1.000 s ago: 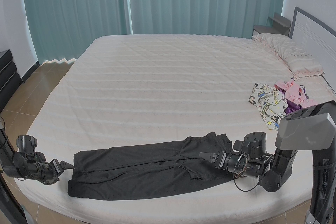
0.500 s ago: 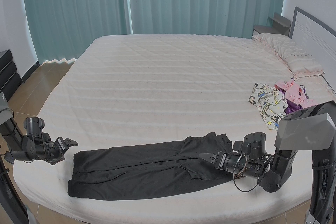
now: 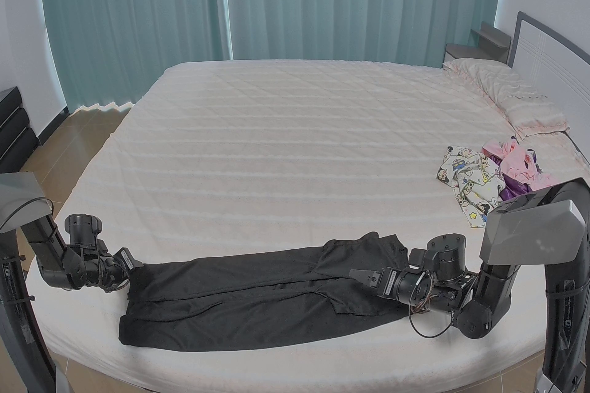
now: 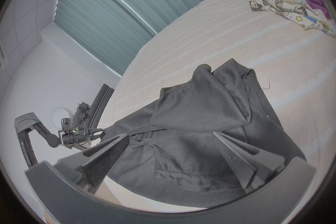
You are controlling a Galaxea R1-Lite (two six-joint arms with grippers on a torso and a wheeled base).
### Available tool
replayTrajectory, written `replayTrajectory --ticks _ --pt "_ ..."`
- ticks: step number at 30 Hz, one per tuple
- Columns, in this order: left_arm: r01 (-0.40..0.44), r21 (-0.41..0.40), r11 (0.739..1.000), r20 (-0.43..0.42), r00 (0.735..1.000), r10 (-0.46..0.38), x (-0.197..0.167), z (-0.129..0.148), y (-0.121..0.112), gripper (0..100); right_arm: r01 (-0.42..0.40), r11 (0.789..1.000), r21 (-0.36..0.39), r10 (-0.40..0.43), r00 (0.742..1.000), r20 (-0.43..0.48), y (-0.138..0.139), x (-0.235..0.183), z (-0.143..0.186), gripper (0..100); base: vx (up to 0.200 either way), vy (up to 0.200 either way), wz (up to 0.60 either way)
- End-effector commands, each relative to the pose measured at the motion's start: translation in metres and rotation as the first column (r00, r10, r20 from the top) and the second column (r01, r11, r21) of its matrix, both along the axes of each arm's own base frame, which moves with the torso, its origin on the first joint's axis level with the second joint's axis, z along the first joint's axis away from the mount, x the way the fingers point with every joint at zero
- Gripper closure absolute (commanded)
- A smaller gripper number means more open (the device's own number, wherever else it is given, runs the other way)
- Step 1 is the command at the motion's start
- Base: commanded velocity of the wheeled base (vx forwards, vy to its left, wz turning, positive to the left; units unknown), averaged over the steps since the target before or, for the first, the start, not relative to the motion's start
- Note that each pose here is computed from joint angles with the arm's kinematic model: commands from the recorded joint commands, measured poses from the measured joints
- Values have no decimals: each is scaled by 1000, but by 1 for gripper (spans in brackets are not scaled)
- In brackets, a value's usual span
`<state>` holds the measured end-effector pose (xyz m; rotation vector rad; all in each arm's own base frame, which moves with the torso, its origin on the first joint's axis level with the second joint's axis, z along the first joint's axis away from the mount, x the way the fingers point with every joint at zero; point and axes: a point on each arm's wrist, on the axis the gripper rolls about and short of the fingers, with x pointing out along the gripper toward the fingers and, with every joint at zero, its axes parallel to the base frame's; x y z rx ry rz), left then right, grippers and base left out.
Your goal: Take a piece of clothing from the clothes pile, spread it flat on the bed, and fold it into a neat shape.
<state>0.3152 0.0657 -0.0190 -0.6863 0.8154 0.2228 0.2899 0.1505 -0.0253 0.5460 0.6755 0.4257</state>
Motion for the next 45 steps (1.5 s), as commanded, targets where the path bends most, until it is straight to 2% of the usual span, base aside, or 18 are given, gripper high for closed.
replayTrajectory --ticks 1,10,21,32,33,38,42,45 --pt "-14 17 1000 -13 1000 14 7 -8 -1 100 -1 1000 0 1 1000 -2 0 0 -1 0 0 0 0" --pt "-46 -1 999 11 999 46 10 -2 1 100 -3 1000 -4 3 1000 -1 0 0 -1 0 0 0 0" --pt "-107 -13 994 52 993 107 10 10 15 100 -2 1000 -5 2 1000 -1 0 0 -1 0 0 0 0" --pt "-107 -15 994 59 992 108 15 9 17 100 -3 1000 -4 3 1000 -1 0 0 -1 0 0 0 0" --pt "-107 -15 994 59 992 108 15 9 17 0 -5 1000 -4 5 1000 -1 0 -1 -1 0 0 0 0" --pt "-114 -23 993 44 992 115 12 6 21 0 -3 1000 -4 3 1000 -1 0 0 -1 0 0 0 0" --pt "-125 -42 991 61 990 128 4 15 30 0 -5 1000 -4 5 1000 -1 0 -1 -1 0 0 0 0" --pt "-72 -114 991 87 993 82 -23 35 30 0 -5 1000 -4 5 1000 -1 0 -1 -1 0 0 0 0"
